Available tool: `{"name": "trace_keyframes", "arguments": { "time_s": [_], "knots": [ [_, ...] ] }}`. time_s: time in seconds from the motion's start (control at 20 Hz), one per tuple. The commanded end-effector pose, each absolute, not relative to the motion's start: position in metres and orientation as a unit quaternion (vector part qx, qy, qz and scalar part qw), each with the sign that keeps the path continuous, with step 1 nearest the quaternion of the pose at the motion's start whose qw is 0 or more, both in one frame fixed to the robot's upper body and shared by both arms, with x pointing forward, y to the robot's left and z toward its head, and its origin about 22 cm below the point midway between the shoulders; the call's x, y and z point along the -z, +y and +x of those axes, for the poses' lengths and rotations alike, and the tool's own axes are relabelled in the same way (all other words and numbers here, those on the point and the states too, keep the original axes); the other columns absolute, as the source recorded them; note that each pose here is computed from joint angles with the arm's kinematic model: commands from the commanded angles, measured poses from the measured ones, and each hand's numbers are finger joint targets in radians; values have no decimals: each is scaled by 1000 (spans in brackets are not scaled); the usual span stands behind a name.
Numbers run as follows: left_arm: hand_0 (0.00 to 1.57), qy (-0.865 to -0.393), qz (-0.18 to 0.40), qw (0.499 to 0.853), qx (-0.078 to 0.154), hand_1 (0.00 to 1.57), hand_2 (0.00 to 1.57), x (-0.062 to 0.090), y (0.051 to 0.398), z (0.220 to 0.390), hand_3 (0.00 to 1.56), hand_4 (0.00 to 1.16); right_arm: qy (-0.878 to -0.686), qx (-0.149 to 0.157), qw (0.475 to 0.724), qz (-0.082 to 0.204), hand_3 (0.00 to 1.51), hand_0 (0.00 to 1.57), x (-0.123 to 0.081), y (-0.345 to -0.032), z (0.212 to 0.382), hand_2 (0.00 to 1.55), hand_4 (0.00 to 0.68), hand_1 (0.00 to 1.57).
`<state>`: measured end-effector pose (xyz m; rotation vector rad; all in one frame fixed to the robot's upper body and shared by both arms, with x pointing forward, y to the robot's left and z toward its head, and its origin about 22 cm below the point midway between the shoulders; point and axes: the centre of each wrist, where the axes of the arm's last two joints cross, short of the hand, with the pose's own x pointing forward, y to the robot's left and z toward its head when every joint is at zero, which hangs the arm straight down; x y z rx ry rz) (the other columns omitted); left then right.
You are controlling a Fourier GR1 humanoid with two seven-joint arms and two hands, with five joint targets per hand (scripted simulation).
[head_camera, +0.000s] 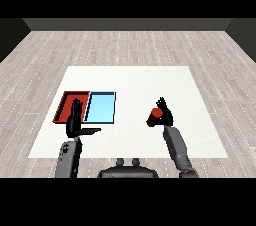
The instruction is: Pick the red can and put it in the red box
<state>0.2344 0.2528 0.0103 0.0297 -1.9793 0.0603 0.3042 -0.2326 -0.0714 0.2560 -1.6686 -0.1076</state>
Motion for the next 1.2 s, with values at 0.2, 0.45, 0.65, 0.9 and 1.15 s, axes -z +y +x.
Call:
{"name": "trace_keyframes", "arguments": {
  "time_s": [0.2, 0.45, 0.65, 0.9, 1.15],
  "knots": [
    [0, -832, 4, 554, -23, 0, 0, -19, 256, 243, 0, 0, -727, 36, 677, 109, 0, 0, 68, -223, 326, 0, 0, 0],
    [0, -837, 18, 546, -24, 0, 0, -16, 265, 232, 0, 0, -723, 46, 681, 101, 800, 808, 67, -220, 307, 921, 0, 808],
    [0, -837, 10, 546, -26, 0, 0, -3, 261, 212, 0, 0, -734, 40, 675, 56, 1437, 1484, 68, -234, 299, 1468, 662, 1484],
    [0, -838, 20, 545, -19, 0, 0, -1, 250, 244, 0, 0, -738, 15, 674, 38, 1436, 1487, 73, -221, 298, 1462, 661, 1487],
    [0, -838, 16, 545, -12, 0, 0, -11, 264, 247, 0, 0, -754, -5, 656, 30, 1418, 1461, 50, -203, 317, 1451, 649, 1461]
  ]
}}
